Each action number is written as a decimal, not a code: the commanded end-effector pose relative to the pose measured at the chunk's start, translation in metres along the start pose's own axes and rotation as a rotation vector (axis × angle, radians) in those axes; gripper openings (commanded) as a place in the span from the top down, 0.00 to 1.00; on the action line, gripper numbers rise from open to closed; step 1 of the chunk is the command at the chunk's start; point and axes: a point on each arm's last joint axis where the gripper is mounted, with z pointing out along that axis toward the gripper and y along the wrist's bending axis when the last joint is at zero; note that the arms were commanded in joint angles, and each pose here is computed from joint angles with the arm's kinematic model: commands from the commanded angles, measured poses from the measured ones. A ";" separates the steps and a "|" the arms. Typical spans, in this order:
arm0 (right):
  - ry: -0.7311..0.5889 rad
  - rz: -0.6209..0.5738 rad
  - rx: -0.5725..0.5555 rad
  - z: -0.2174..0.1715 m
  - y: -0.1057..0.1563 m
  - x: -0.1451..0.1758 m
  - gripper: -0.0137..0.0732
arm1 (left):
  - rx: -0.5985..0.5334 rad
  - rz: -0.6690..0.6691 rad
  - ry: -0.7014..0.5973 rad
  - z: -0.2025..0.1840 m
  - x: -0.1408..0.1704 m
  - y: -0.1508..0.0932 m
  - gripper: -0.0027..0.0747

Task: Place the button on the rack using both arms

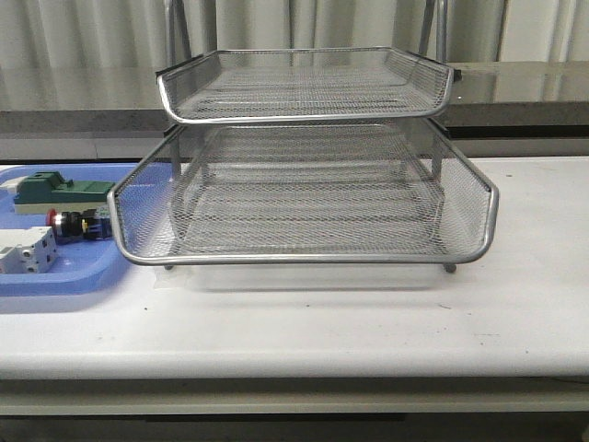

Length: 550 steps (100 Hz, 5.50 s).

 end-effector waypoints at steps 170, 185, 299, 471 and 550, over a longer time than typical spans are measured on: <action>-0.099 -0.005 0.004 -0.007 0.000 -0.013 0.92 | 0.093 -0.142 0.385 0.044 -0.156 -0.004 0.99; -0.099 -0.005 0.004 -0.007 0.000 -0.013 0.92 | 0.124 -0.080 0.543 0.074 -0.172 -0.005 0.99; -0.099 -0.005 0.004 -0.007 0.000 -0.013 0.92 | 0.212 0.147 0.663 0.159 -0.189 -0.005 0.07; -0.099 -0.005 0.004 -0.007 0.000 -0.013 0.92 | 0.640 0.676 0.944 0.397 -0.073 -0.039 0.14; -0.099 -0.005 0.004 -0.007 0.000 -0.013 0.92 | 0.684 0.707 0.978 0.414 -0.029 -0.043 0.14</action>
